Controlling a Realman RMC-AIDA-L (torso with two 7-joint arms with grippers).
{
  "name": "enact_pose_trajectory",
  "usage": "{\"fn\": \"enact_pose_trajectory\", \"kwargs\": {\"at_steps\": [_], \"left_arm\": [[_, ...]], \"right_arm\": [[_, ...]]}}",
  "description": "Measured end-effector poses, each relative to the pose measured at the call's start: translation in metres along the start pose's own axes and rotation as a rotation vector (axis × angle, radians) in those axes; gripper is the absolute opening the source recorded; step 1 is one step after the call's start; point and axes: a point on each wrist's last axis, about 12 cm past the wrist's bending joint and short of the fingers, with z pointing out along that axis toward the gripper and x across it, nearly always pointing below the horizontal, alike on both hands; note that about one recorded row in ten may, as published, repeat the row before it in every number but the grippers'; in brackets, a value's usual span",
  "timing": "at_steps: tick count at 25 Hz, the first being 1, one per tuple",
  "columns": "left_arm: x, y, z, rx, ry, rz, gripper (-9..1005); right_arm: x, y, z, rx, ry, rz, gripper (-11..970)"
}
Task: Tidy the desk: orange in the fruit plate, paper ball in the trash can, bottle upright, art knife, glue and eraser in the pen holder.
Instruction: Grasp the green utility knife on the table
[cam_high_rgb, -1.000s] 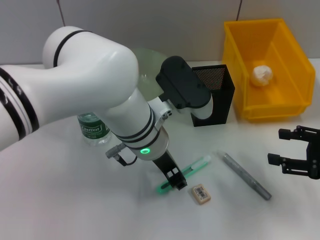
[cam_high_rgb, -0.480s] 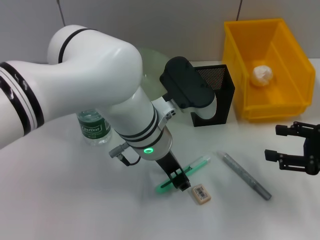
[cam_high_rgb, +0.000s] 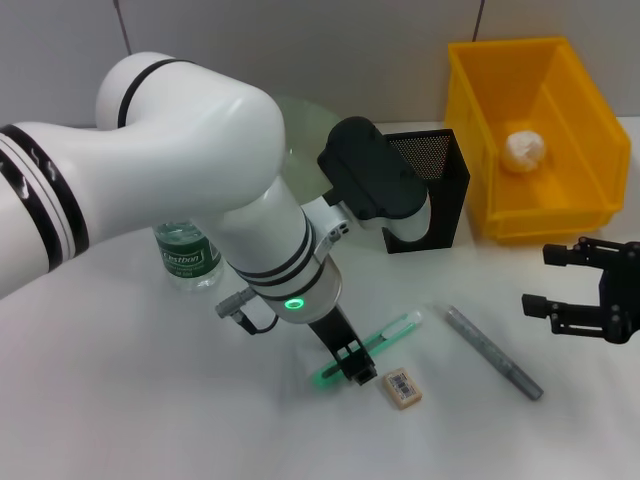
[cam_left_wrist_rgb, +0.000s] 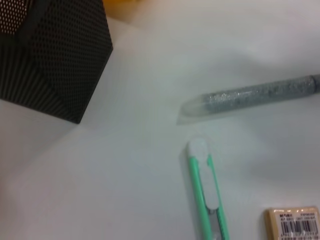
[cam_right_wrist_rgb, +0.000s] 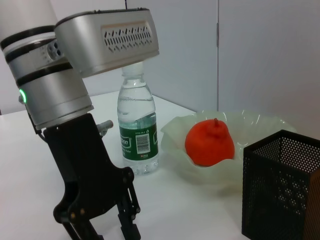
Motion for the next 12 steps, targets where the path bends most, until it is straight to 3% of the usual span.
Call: {"fn": "enact_pose_trajectory", "kwargs": {"at_steps": [12], "left_arm": [[0.004,0.0005,0.002,0.005,0.023,-0.005,407]], "right_arm": [[-0.0016,-0.0005,0.004,-0.005,-0.003,0.0,710]]}}
